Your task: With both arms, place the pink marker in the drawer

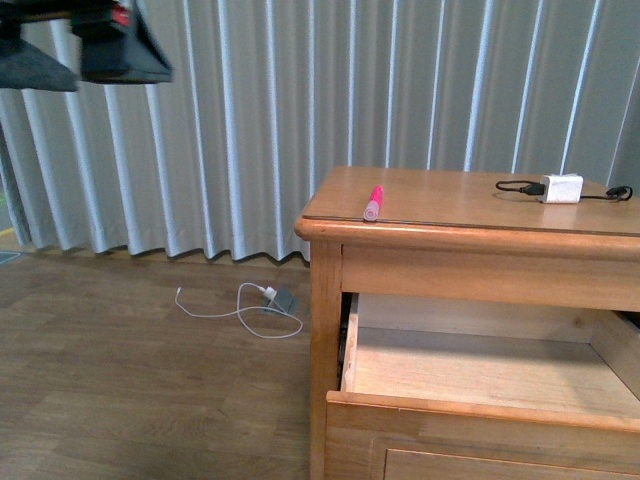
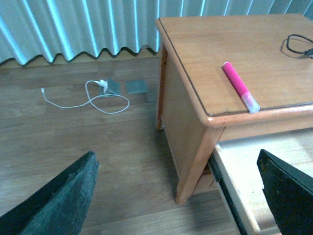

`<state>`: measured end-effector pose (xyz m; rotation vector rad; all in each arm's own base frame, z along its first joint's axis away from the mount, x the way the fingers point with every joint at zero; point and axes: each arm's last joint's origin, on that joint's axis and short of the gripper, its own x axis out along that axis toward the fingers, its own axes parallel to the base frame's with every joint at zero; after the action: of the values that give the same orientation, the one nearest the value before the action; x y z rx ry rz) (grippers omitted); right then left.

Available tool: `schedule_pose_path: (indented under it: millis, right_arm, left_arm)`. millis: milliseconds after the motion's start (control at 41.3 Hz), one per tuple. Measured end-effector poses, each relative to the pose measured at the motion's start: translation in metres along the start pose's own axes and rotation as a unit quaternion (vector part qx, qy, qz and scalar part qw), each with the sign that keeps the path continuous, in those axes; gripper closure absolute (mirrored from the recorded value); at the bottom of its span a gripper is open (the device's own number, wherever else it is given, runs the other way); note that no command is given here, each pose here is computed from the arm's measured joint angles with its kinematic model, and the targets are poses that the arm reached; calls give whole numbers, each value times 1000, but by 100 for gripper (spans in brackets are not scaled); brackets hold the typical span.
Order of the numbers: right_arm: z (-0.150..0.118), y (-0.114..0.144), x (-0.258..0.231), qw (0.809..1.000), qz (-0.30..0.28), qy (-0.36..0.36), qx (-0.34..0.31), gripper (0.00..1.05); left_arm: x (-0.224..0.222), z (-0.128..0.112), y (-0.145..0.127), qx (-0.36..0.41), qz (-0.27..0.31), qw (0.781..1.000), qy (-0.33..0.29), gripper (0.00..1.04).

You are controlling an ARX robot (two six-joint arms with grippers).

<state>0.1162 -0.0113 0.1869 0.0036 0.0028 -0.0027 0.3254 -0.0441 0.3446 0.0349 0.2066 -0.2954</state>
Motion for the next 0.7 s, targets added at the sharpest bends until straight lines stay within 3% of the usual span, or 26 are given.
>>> schedule_pose_path:
  millis: [266, 484, 702]
  right_arm:
    - [0, 0, 0, 1000, 0, 0, 0, 9]
    - [0, 0, 0, 1000, 0, 0, 0, 9]
    - [0, 0, 0, 1000, 0, 0, 0, 9]
  left_arm:
    - [85, 11, -30, -65, -22, 997, 23, 6]
    - [129, 13, -74, -87, -55, 994, 42, 6]
    - [183, 1, -105, -96, -52, 990, 86, 6]
